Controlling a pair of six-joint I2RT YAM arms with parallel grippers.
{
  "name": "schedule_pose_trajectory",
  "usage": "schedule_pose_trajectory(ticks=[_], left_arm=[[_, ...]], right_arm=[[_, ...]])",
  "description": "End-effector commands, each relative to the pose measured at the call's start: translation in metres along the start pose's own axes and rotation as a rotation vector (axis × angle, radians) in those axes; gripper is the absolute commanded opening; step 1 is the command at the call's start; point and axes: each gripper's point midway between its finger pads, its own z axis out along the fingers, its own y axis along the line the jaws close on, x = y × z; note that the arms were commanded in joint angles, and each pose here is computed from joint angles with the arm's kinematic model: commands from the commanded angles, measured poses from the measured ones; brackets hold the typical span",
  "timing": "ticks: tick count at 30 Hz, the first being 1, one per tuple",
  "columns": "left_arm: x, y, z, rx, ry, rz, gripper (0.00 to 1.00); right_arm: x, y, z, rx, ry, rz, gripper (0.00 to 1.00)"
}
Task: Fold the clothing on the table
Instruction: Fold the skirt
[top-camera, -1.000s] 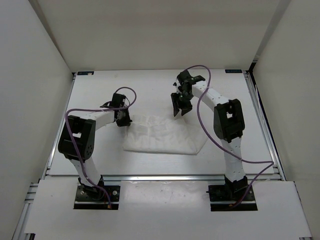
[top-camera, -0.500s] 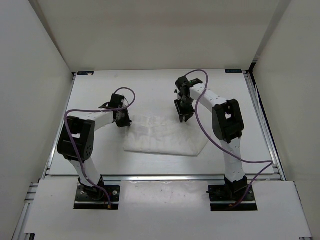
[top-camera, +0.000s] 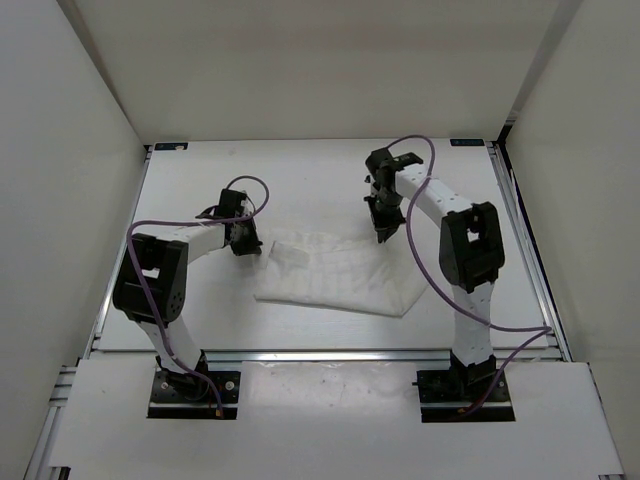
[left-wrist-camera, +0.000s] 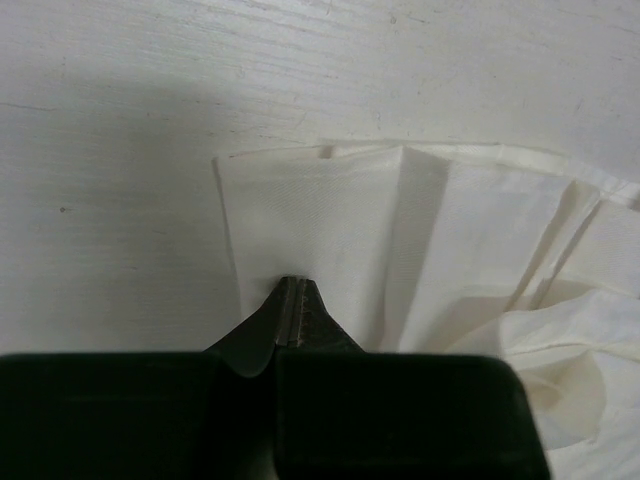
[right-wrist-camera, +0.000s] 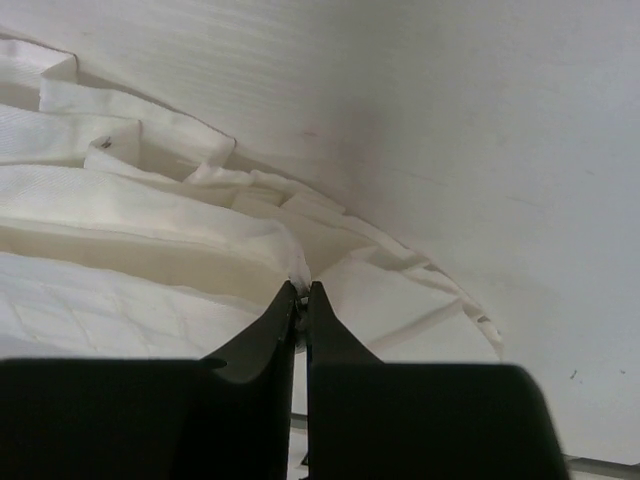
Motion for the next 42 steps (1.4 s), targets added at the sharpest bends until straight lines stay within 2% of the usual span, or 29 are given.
schedule_pose_trajectory(ticks=[1, 6, 12, 23, 25, 28, 32, 33, 38, 40, 42], left_arm=[[0.026, 0.017, -0.005, -0.052, 0.073, 0.007, 0.00], [0.033, 0.018, -0.004, -0.052, 0.087, 0.004, 0.00], [0.032, 0.016, -0.006, -0.047, 0.078, 0.011, 0.00], [0.037, 0.014, -0.006, -0.043, 0.087, 0.006, 0.00], [0.038, 0.009, -0.007, -0.029, 0.083, 0.010, 0.00], [0.037, 0.006, -0.008, -0.026, 0.078, 0.013, 0.00], [0.038, 0.005, -0.010, -0.022, 0.077, 0.021, 0.00], [0.038, 0.003, -0.011, -0.015, 0.073, 0.015, 0.00], [0.030, -0.001, -0.019, 0.007, 0.043, 0.007, 0.00], [0.022, -0.005, -0.024, 0.022, 0.029, -0.001, 0.00], [0.006, -0.015, -0.035, 0.060, -0.004, -0.014, 0.00]], right_arm=[[0.006, -0.020, -0.026, -0.002, -0.033, 0.058, 0.00], [0.031, -0.026, -0.022, -0.048, 0.010, 0.105, 0.00], [0.047, -0.023, -0.027, -0.109, -0.002, 0.156, 0.00], [0.089, -0.044, -0.022, -0.101, 0.029, 0.253, 0.01], [0.094, -0.046, -0.017, -0.096, 0.032, 0.266, 0.16], [0.088, -0.058, -0.016, -0.057, 0.010, 0.290, 0.28], [0.060, -0.077, -0.049, 0.027, -0.098, 0.298, 0.31], [0.048, -0.072, -0.063, 0.031, -0.151, 0.280, 0.32], [0.028, -0.036, -0.095, 0.020, -0.252, 0.192, 0.33], [0.030, -0.006, -0.095, -0.049, -0.236, 0.131, 0.31], [0.046, 0.024, -0.091, -0.159, -0.161, 0.093, 0.30]])
